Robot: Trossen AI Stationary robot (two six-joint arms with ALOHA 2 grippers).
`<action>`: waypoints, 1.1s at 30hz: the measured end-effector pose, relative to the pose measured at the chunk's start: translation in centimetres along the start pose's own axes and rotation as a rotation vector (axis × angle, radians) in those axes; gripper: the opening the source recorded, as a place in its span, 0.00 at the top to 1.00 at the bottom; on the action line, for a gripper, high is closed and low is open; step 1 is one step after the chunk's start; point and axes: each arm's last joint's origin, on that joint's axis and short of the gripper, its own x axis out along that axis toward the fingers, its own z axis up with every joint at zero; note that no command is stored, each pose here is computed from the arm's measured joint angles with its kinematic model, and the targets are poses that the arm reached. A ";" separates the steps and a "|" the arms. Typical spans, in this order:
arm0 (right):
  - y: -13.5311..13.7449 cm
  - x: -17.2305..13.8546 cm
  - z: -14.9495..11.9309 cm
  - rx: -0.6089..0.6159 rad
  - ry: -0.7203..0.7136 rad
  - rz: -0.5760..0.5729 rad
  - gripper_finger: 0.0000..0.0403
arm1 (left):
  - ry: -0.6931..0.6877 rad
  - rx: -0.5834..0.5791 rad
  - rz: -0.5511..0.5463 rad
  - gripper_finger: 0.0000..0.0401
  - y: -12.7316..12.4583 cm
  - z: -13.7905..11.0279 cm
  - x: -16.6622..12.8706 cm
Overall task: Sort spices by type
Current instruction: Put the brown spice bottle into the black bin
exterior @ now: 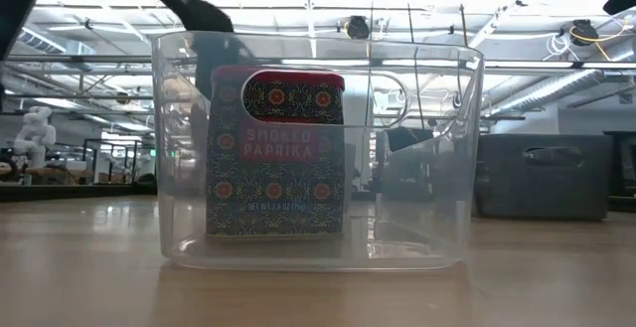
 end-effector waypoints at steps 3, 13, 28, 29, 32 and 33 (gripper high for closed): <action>0.0 0.0 0.0 0.001 0.000 -0.002 0.36 | -0.078 0.001 -0.044 0.54 -1.2 -0.3 -2.0; 0.0 0.0 0.0 -0.003 0.000 -0.003 0.36 | -0.276 0.185 -0.104 0.54 -8.4 1.5 -6.0; 0.0 0.0 0.0 0.001 0.000 -0.002 0.36 | -0.502 0.515 -0.164 0.54 -20.2 7.2 -8.2; 0.0 0.0 0.0 0.001 0.001 -0.002 0.36 | -0.500 0.541 -0.164 0.54 -21.0 7.7 -7.8; 0.0 0.0 0.0 0.001 0.003 -0.003 0.36 | -0.508 0.616 -0.171 0.54 -23.7 9.0 -6.5; 0.0 0.0 0.0 0.001 0.004 -0.003 0.36 | -0.519 0.641 -0.175 0.54 -24.6 9.3 -6.3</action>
